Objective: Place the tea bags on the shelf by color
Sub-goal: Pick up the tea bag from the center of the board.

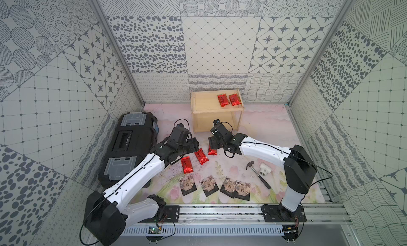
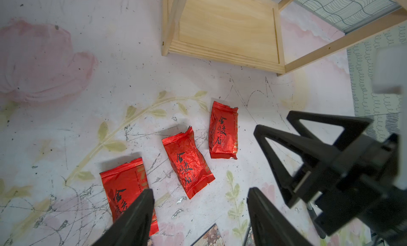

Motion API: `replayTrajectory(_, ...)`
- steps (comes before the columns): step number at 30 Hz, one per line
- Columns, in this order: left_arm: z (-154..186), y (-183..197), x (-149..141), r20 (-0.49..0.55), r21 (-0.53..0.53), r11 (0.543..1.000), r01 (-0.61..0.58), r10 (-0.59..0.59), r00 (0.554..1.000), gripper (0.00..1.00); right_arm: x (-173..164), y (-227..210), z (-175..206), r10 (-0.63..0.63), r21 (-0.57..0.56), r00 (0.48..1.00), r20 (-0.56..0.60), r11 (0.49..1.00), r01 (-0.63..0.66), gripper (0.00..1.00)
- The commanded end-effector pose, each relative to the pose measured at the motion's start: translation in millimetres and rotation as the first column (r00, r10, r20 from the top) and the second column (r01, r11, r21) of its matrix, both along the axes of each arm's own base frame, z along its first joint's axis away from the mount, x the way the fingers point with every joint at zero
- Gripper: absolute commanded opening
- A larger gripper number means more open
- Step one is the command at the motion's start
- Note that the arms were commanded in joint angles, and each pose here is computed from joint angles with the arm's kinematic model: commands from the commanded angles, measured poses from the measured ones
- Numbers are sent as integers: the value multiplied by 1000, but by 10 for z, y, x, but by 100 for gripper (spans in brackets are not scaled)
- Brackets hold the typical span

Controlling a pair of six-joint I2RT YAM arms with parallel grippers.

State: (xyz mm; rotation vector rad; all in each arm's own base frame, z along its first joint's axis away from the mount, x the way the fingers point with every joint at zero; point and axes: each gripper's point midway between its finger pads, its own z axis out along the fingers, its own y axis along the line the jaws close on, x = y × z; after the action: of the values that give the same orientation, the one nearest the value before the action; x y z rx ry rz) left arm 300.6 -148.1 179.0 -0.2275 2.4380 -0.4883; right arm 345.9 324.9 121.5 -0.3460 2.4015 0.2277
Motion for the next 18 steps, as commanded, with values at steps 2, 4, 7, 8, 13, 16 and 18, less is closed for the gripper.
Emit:
replayTrajectory(2, -19, 50, -21, -18, 19, 1000, -20, 21, 1000, 71, 38, 226, -109, -47, 154, 997, -63, 986, 56, 78)
replayTrajectory(4, -12, 56, -12, -14, 21, 1000, -23, 23, 1000, 72, 34, 279, -207, -47, 164, 994, -96, 984, 62, 79)
replayTrajectory(7, -26, 54, -2, -19, 24, 999, -25, 25, 1000, 73, 47, 335, -336, -56, 164, 990, -131, 983, 78, 79)
replayTrajectory(8, -25, 53, 1, -21, 24, 999, -26, 26, 999, 73, 59, 332, -374, -72, 154, 987, -142, 984, 94, 79)
replayTrajectory(13, -62, 55, 7, -38, 30, 999, -29, 30, 999, 74, 77, 236, -570, -136, 77, 976, -171, 986, 151, 79)
replayTrajectory(16, -75, 50, 10, -42, 28, 999, -29, 30, 999, 75, 85, 228, -632, -144, 62, 974, -173, 986, 156, 80)
replayTrajectory(18, -69, 43, 13, -43, 25, 999, -29, 30, 999, 75, 93, 240, -681, -144, 51, 974, -177, 987, 155, 80)
